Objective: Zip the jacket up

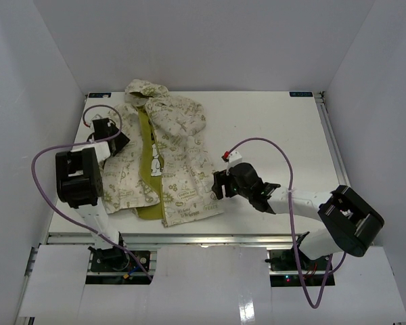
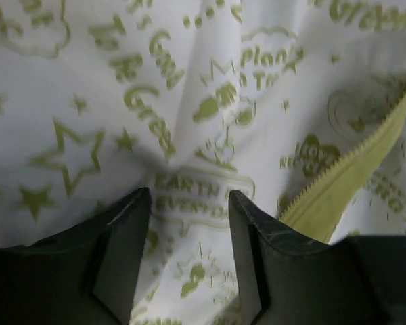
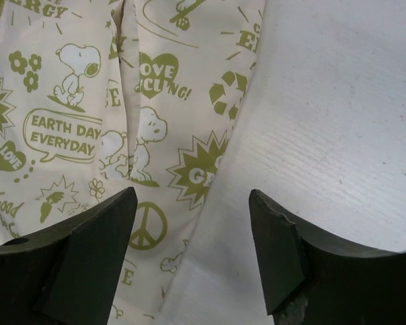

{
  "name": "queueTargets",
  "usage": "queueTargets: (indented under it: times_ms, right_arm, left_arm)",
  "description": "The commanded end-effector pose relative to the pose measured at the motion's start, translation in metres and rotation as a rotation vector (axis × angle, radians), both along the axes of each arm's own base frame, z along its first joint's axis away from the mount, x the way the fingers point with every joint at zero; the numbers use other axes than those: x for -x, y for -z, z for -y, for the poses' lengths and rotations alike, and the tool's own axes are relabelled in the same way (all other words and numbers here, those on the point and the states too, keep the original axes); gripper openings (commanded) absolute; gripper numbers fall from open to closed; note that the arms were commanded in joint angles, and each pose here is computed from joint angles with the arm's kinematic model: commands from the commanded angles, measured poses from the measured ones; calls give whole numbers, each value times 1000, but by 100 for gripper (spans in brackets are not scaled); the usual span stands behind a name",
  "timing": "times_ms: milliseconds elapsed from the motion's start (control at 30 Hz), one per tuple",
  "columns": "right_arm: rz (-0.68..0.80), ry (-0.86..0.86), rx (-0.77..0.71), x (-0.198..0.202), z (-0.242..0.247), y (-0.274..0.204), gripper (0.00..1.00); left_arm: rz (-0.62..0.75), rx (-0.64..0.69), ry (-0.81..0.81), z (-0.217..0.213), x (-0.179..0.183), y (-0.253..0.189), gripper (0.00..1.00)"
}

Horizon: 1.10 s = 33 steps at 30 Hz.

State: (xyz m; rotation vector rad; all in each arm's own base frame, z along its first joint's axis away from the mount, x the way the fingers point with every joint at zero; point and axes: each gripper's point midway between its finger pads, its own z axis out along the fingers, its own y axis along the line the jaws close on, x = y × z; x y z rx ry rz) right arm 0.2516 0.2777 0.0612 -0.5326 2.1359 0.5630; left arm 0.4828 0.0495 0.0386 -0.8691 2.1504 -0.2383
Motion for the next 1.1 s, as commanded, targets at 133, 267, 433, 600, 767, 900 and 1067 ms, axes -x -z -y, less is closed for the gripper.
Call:
queueTargets:
  times_ms: [133,267,433,600,767,900,1067]
  right_arm:
    - [64,-66,-5,2,-40,-24,68]
    - [32,12,42,-5,-42,-11,72]
    - [54,145,123,-41,-22,2,78]
    - [72,153,151,-70,-22,0,82]
    - [17,21,113,-74,-50,12,79]
    - [5,-56,48,-71,-69,19,55]
    - [12,-6,-62,-95,-61,8,14]
  left_arm:
    - [299,-4,297,128,65,-157,78]
    - [417,69,387,162,100,-201,80]
    - [384,6,487,200,139,-181,80]
    - [407,14,516,213,165,-159,80]
    - [452,42,547,227,170,-160,78]
    - [444,17,616,251,187,-155,78]
    - [391,-109,606,248,188,-126,79]
